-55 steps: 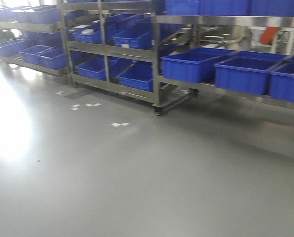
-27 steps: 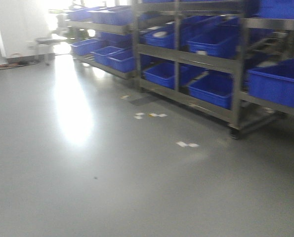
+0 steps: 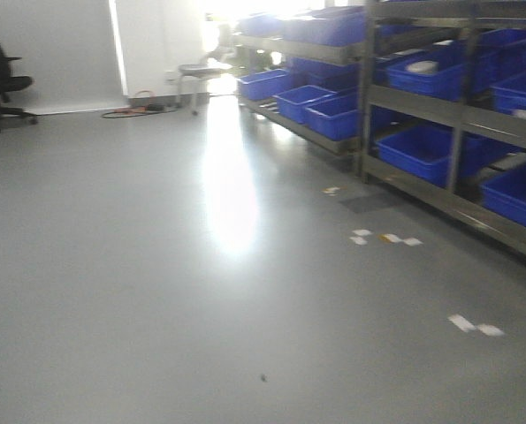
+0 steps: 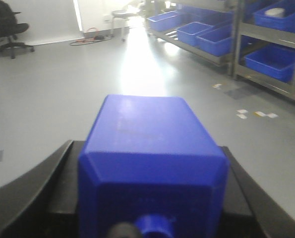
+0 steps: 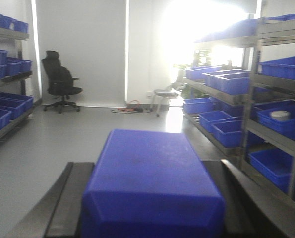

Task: Pick and sort blue part to right shelf
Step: 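Drive the base to the blue-bin shelf holding both parts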

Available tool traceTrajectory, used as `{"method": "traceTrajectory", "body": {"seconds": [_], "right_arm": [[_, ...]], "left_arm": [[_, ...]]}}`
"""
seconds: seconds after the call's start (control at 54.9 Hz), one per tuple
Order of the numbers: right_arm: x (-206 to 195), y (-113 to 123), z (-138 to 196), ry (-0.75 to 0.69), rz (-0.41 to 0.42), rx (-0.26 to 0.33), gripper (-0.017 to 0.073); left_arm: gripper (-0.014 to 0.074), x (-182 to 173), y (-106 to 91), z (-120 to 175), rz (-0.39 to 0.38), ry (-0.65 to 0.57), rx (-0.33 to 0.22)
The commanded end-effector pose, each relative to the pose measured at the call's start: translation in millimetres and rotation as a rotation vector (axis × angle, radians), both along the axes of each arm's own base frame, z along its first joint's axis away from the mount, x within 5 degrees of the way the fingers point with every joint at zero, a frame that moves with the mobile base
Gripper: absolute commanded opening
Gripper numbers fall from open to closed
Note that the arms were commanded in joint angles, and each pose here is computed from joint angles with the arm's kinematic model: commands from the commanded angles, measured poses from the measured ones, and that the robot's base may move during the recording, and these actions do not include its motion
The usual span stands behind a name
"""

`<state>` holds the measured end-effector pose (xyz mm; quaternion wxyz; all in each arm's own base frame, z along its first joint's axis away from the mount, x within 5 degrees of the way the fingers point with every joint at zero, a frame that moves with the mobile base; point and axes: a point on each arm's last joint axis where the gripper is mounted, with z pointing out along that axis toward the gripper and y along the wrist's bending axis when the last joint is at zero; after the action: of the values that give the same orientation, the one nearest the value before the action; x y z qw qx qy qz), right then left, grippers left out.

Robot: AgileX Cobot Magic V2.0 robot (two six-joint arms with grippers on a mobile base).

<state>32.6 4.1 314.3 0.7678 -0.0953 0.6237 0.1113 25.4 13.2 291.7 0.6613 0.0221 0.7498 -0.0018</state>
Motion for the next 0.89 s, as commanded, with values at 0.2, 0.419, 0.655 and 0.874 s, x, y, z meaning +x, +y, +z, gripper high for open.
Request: {"method": "traceTrajectory", "body": {"seconds": [0.2, 0.419, 0.655, 0.874], "right_arm": [[-3.7, 1.8, 14.7, -0.097, 0.023, -0.006, 0.0206], [-3.7, 1.8, 14.7, -0.097, 0.023, -0.006, 0.0206], [-3.7, 1.8, 14.7, -0.097, 0.023, -0.006, 0.0206], [-3.7, 1.8, 14.7, -0.097, 0.023, -0.006, 0.0206]], "left_arm": [[0.0279, 0.3, -2.1, 15.8, -0.027, -0.092, -0.010], [0.0279, 0.3, -2.1, 15.8, -0.027, -0.092, -0.010], [0.0279, 0.3, -2.1, 15.8, -0.027, -0.092, -0.010], [0.0279, 0.3, -2.1, 15.8, -0.027, -0.092, -0.010]]}}
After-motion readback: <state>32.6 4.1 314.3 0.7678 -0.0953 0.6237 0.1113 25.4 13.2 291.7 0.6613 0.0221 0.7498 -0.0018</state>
